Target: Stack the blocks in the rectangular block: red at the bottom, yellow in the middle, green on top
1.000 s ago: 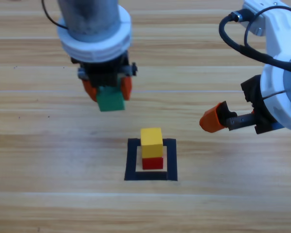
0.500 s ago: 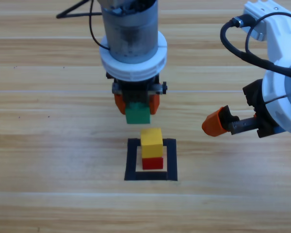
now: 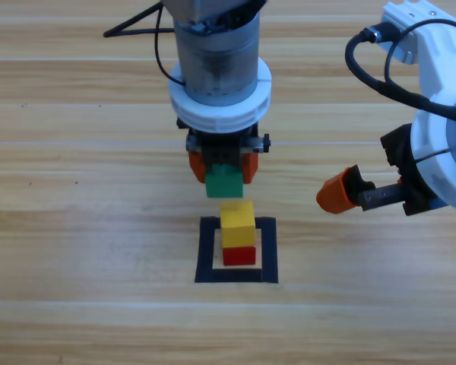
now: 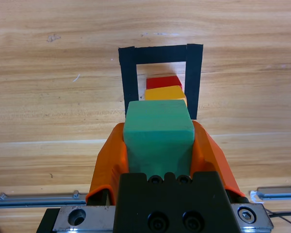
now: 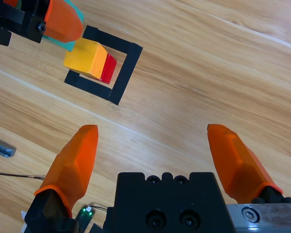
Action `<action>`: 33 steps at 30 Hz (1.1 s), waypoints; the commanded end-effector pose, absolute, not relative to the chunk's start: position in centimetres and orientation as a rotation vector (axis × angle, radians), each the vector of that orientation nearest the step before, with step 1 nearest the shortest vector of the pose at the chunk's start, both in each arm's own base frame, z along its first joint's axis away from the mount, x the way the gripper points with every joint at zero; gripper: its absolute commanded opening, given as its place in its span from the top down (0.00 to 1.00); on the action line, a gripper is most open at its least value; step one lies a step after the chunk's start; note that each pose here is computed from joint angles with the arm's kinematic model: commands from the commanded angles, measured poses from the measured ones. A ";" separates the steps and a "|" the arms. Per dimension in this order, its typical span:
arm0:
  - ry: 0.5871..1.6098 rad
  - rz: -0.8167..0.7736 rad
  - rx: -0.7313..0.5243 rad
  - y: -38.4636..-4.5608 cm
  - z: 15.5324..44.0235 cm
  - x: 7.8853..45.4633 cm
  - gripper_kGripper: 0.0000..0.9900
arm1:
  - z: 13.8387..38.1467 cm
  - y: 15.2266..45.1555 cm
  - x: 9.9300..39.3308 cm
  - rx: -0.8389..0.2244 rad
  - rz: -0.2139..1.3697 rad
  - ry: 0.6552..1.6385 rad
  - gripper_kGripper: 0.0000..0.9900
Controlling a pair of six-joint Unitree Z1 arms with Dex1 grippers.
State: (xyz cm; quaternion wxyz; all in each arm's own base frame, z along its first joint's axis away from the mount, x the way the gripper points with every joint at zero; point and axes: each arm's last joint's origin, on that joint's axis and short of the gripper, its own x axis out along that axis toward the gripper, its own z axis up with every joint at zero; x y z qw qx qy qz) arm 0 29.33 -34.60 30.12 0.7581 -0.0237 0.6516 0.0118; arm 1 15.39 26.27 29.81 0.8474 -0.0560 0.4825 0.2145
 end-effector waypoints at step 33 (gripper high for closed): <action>1.485 0.048 0.024 -37.4 25.8 28.7 1.00 | 30.7 24.8 15.4 -0.090 0.458 0.991 0.00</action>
